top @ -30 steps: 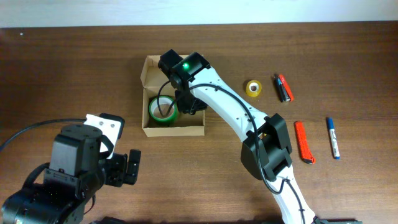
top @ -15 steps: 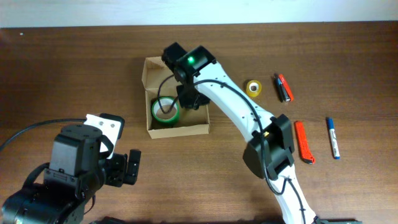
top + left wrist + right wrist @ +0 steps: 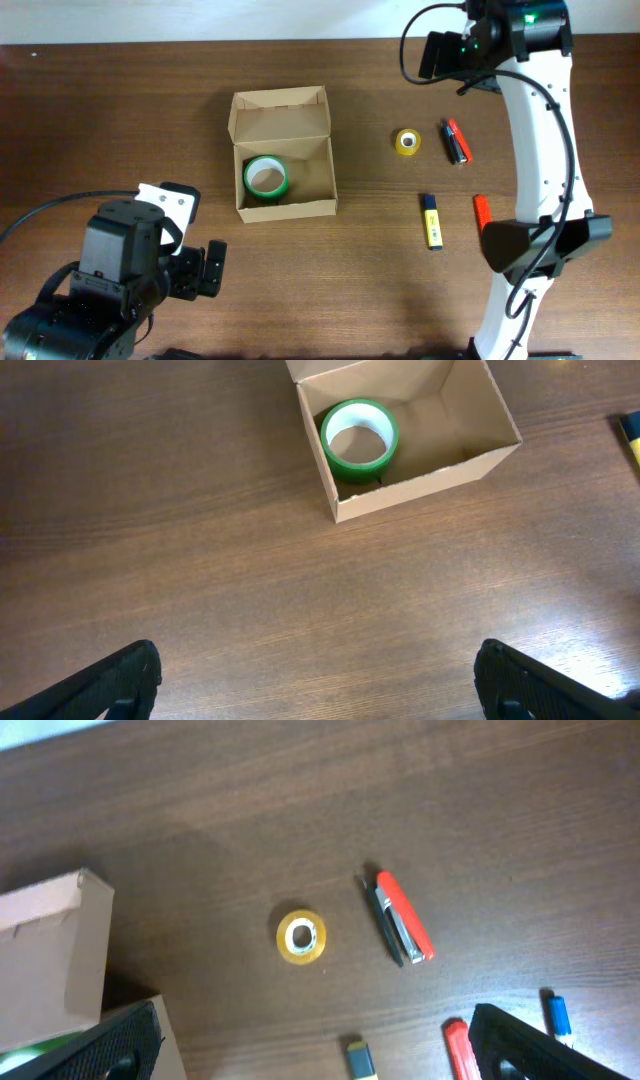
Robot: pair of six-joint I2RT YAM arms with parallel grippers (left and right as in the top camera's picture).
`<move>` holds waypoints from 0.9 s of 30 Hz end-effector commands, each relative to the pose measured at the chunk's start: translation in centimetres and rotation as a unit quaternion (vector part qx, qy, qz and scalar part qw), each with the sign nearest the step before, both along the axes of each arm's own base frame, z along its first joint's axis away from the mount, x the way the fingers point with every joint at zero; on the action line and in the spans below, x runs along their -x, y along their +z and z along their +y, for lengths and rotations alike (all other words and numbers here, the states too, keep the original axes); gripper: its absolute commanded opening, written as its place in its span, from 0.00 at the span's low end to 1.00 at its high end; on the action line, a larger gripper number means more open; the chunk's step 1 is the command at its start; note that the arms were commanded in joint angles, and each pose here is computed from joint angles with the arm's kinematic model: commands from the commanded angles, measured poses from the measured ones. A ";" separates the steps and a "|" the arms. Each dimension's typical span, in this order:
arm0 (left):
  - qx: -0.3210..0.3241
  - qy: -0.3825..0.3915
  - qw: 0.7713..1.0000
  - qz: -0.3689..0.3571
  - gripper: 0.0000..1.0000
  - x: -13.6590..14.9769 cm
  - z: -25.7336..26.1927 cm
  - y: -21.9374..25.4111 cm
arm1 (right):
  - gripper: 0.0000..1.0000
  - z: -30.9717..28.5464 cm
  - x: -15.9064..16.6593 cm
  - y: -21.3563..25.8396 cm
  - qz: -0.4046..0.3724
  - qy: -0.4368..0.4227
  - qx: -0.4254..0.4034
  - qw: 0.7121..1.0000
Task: Pack container
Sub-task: 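Move the right gripper to the yellow tape roll and grasp it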
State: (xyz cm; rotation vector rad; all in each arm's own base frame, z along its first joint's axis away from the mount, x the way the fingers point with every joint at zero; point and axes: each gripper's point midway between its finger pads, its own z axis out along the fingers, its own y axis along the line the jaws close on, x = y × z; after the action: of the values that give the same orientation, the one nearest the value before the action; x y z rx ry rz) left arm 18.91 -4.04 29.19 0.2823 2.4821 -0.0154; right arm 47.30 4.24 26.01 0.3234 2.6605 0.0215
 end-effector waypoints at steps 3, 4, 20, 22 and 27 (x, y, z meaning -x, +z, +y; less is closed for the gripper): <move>-0.001 -0.010 1.000 -0.001 1.00 0.1 -0.1 0.1 | 0.99 1.2 -1.0 -7.1 0.069 0.011 0.012 0.998; -0.001 -0.010 1.000 -0.002 1.00 0.1 -0.1 0.1 | 0.99 1.4 -0.9 -8.9 0.086 0.013 0.014 0.996; -0.001 -0.010 1.000 -0.002 1.00 0.1 -0.1 0.1 | 1.00 4.2 0.6 -22.1 0.161 0.056 0.044 0.984; -0.001 -0.010 1.000 -0.001 1.00 0.1 -0.1 0.1 | 1.00 3.7 0.4 -22.6 0.162 0.051 0.060 0.984; -0.001 -0.010 1.000 -0.001 1.00 0.1 -0.1 0.1 | 1.00 3.8 0.1 -24.0 0.165 0.049 0.059 0.983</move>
State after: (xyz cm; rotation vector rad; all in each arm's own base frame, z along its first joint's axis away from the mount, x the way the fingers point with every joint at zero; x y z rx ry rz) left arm 18.91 -4.04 29.19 0.2823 2.4821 -0.0154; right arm 47.53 8.09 3.48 0.1824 2.9671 -0.1260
